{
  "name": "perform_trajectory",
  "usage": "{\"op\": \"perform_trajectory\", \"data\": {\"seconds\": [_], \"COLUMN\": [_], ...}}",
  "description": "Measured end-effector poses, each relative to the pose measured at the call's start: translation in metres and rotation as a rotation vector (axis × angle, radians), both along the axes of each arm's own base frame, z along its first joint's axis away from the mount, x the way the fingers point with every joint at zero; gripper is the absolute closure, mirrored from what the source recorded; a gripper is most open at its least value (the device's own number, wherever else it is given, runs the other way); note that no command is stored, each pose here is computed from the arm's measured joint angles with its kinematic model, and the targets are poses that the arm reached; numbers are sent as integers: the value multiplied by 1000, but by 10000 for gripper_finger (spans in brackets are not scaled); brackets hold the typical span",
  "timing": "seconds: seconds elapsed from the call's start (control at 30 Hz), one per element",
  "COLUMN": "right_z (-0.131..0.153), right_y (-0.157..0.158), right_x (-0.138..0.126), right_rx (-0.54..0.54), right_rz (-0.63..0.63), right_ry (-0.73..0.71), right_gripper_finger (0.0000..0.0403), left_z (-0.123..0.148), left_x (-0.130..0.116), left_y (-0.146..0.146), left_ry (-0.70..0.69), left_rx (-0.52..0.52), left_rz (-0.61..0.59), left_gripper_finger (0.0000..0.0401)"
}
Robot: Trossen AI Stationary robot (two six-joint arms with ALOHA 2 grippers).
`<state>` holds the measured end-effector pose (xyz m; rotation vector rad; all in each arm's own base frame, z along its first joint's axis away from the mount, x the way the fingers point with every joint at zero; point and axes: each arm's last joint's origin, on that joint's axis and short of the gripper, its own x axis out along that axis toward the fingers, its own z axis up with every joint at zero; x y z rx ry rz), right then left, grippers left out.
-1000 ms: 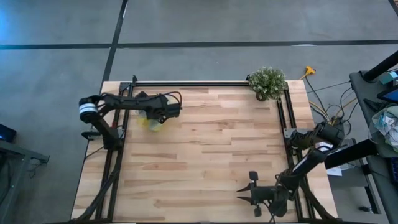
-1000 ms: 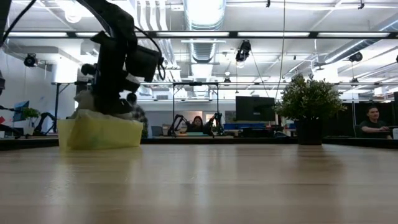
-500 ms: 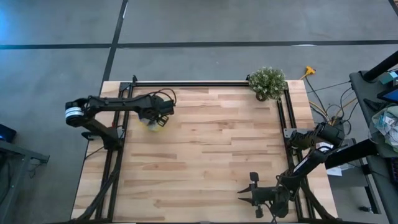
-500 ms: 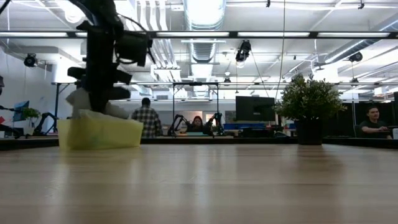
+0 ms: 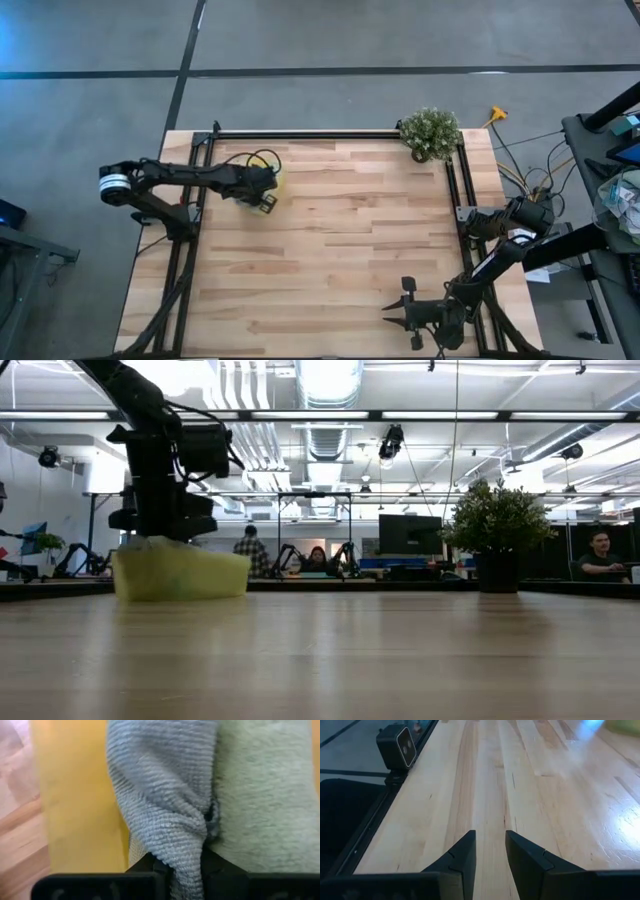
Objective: Roll microfiber towels into tight, uniform cylinder then place into a basket
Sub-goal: Put the rolled gray towel into the yellow bin
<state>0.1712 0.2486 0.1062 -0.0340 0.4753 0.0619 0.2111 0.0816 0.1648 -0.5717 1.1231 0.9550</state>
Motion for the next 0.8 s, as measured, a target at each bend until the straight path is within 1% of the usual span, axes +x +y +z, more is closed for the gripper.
{"op": "perform_trajectory", "data": {"seconds": [0.23, 0.4, 0.53, 0.6, 0.7, 0.8], "right_z": [0, 0, 0, 0, 0, 0], "right_y": [0, 0, 0, 0, 0, 0], "right_x": [0, 0, 0, 0, 0, 0], "right_rx": [0, -2, -1, 0, 0, 0], "right_rz": [0, 1, 1, 1, 1, 1], "right_ry": [0, 0, -1, -1, -2, -2], "right_gripper_finger": [303, 303, 303, 303, 303, 303], "left_z": [9, 6, 1, 2, 8, 18], "left_x": [2, 3, 2, 2, 3, 4], "left_y": [1, 1, 0, 1, 3, 4], "left_ry": [-76, -87, -65, -55, -60, -94], "left_rx": [20, 7, 3, 26, 81, 115], "left_rz": [6, 2, 3, 9, 24, 26], "left_gripper_finger": [386, 378, 343, 318, 279, 247]}}
